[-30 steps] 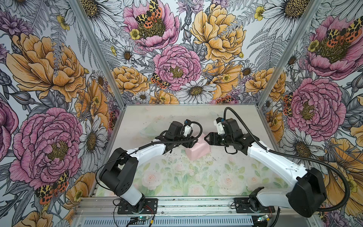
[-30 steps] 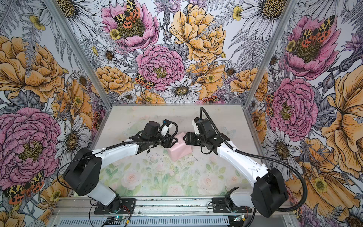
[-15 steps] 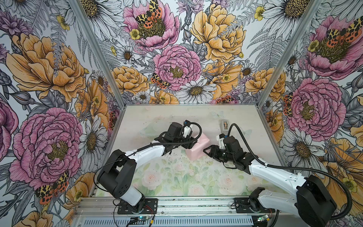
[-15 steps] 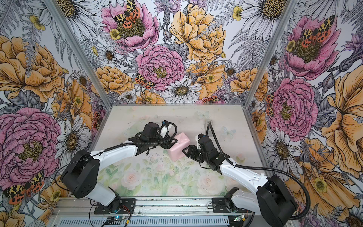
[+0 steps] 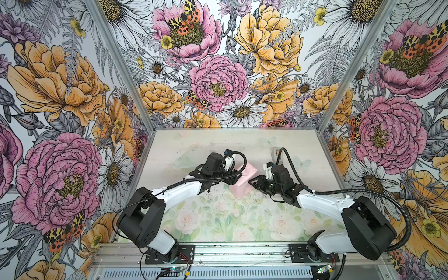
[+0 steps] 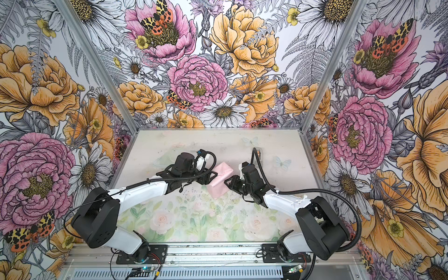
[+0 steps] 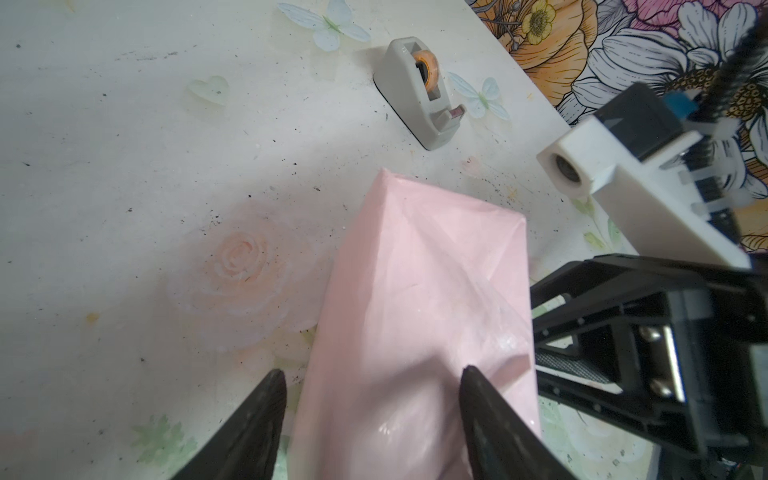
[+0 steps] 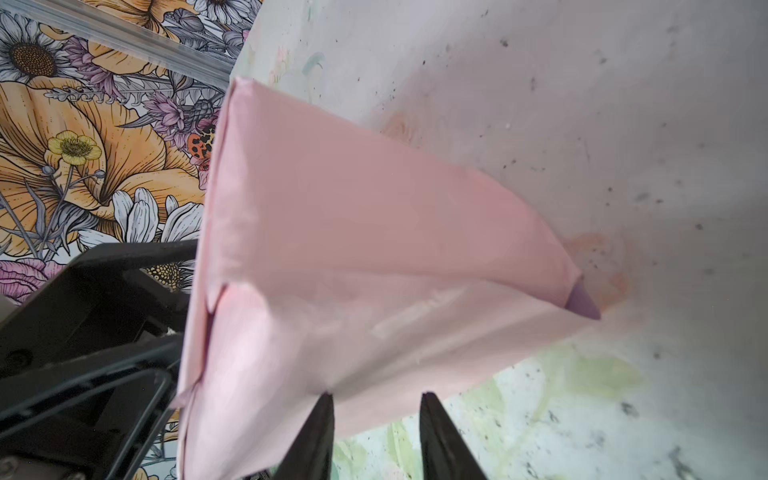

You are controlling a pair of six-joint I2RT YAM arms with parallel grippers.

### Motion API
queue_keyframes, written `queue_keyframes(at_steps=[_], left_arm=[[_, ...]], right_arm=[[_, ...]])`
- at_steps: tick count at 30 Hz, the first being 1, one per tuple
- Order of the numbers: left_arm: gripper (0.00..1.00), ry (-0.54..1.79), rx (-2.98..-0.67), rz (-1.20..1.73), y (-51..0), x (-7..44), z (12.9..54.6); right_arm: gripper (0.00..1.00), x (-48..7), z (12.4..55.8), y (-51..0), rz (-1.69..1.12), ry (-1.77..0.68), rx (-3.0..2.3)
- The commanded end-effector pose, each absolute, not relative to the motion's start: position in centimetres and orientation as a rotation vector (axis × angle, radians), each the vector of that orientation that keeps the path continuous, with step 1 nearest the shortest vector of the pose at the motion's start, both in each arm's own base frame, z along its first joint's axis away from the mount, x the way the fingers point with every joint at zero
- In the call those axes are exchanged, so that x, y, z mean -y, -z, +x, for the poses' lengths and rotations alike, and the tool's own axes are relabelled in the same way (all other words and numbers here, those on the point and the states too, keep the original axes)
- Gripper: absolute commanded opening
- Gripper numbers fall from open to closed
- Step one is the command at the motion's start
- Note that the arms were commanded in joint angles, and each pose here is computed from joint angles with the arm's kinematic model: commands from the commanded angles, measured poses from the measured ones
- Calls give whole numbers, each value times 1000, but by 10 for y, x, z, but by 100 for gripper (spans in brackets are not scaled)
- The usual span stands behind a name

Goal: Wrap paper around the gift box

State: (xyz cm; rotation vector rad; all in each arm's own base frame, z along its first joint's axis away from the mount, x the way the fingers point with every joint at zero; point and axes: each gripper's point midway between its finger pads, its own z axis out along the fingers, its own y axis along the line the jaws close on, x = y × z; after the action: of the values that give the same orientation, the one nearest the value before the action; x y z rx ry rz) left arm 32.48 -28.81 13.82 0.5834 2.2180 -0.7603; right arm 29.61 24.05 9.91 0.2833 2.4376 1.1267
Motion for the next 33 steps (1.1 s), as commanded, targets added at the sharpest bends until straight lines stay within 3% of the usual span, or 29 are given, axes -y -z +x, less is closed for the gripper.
queue_keyframes(at_steps=[1, 8, 12, 24, 33], left_arm=[[67, 707, -2312, 585, -110, 280, 313], [67, 679, -2313, 568, -108, 279, 317], [67, 675, -2311, 565, -109, 279, 318], [67, 670, -2307, 566, -109, 280, 317], [67, 662, -2300, 565, -111, 280, 316]], right_arm=[[38, -239, 322, -125, 219, -1124, -2334], [62, -219, 311, -161, 243, -1042, -2316], [68, -221, 306, -176, 310, -1061, -2292], [67, -250, 318, -161, 303, -1045, -2384], [61, -251, 321, -147, 317, -1012, -2422]])
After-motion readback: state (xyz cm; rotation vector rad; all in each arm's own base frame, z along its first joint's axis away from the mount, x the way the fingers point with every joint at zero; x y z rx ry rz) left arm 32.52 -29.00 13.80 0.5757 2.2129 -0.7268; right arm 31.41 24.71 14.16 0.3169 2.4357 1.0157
